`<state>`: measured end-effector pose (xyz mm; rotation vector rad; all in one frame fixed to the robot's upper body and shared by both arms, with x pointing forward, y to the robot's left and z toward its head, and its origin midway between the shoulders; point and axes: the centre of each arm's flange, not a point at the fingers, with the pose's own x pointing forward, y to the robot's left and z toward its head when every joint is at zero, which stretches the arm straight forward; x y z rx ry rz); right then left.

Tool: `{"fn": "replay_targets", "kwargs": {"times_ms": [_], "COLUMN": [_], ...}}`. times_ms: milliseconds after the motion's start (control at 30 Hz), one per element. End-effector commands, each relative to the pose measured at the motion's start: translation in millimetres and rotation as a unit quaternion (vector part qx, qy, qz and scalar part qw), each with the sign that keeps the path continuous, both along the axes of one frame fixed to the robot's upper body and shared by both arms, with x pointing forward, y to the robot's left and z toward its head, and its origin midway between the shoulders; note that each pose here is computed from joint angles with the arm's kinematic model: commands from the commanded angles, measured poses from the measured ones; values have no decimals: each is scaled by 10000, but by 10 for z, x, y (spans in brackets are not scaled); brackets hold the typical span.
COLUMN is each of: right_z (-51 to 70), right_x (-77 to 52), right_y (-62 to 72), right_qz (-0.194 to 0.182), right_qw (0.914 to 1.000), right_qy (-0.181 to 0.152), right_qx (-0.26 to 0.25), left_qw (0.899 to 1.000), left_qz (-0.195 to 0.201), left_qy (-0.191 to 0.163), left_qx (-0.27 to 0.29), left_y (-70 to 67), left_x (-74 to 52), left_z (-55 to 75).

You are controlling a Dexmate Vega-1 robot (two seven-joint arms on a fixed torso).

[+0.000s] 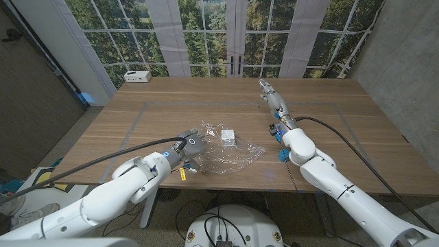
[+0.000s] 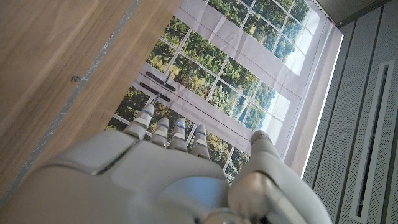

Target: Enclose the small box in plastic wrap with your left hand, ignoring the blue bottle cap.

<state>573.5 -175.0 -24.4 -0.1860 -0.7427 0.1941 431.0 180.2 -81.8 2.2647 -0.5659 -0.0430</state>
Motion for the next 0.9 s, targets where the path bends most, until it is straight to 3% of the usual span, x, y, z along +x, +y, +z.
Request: {"fn": "replay_targets", "kwargs": {"times_ms": [33,100,467,667,733,900], "right_z": [-5,0,4,17,20,34], "right_x": [32,34,28,22,16,13], "right_y": [0,0,-3,0,8,14], "right_qz": [-19,3,-30,-30,-76,-50], "right_qw": [10000,10000,10000,10000,9999,9999], "right_qy": [37,21,13,56,35,27], "right_qx": [52,-21,29,-52,-60,-91], "left_qw": [9979,9963,9971,9961,9942,9945], "left_qz": [-118,-168,-115,-182,-223,-166], "left_qy": [-522,-718,-629,-771,-977,-947], "left_qx": [351,439,424,397,399,414], "left_y": [-17,-13,19,34,43,48], "left_x": [30,40,145,175,183,234], "left_z": [-98,-133,-259,-314,-346,-359]}}
